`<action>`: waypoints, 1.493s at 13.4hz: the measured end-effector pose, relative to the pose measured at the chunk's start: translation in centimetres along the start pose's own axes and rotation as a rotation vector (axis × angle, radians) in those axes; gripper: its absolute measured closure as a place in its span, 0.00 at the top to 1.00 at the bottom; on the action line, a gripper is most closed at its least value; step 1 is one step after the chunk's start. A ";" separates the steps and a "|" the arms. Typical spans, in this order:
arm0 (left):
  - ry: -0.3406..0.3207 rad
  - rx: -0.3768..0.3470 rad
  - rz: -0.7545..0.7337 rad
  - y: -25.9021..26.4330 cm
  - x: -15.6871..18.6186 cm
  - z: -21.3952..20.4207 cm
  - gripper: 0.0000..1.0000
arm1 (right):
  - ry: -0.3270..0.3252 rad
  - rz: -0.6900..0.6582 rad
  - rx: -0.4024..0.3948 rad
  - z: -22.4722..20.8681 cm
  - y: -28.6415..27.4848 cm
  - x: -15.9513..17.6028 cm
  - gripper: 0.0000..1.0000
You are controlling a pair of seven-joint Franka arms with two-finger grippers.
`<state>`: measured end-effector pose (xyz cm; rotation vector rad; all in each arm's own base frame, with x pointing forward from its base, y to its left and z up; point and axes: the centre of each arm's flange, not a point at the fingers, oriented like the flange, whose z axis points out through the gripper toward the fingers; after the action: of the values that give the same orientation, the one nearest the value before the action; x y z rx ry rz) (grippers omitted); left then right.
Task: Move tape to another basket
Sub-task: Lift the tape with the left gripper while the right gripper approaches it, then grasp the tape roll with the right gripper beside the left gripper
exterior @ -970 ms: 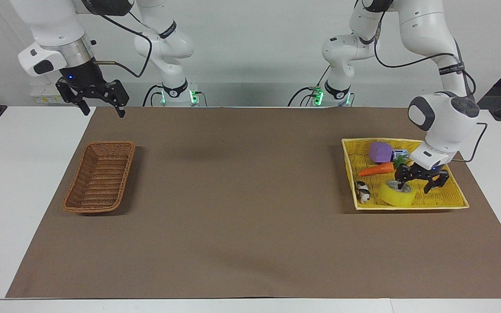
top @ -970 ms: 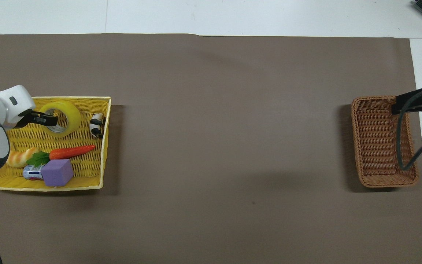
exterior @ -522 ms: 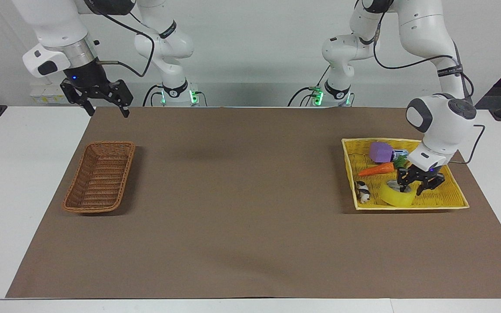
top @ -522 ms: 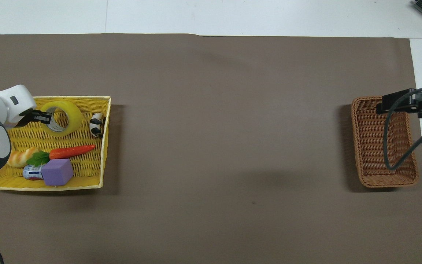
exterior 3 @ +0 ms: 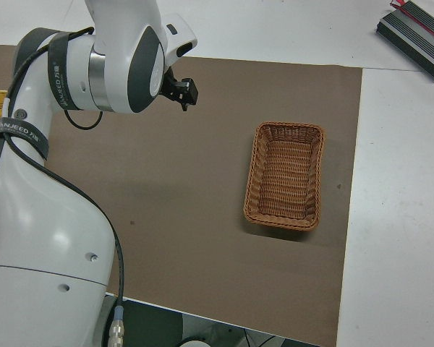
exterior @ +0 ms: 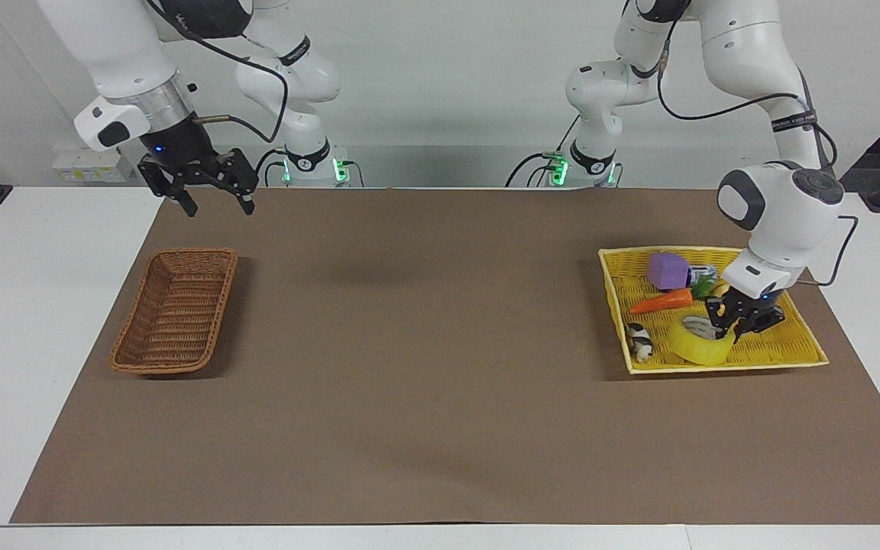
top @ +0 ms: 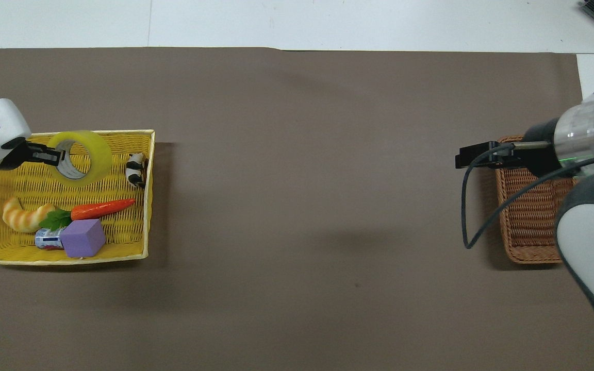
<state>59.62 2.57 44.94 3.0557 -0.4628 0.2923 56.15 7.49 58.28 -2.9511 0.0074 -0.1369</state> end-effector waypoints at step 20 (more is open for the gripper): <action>0.014 -0.341 -0.384 33.9 2.8 4.2 0.22 | 0.265 0.014 0.362 16.5 -15.5 -2.9 1.00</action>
<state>52.95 -30.87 41.63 2.7254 0.0758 0.1938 54.72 25.86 44.76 -2.5522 0.0359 -0.4725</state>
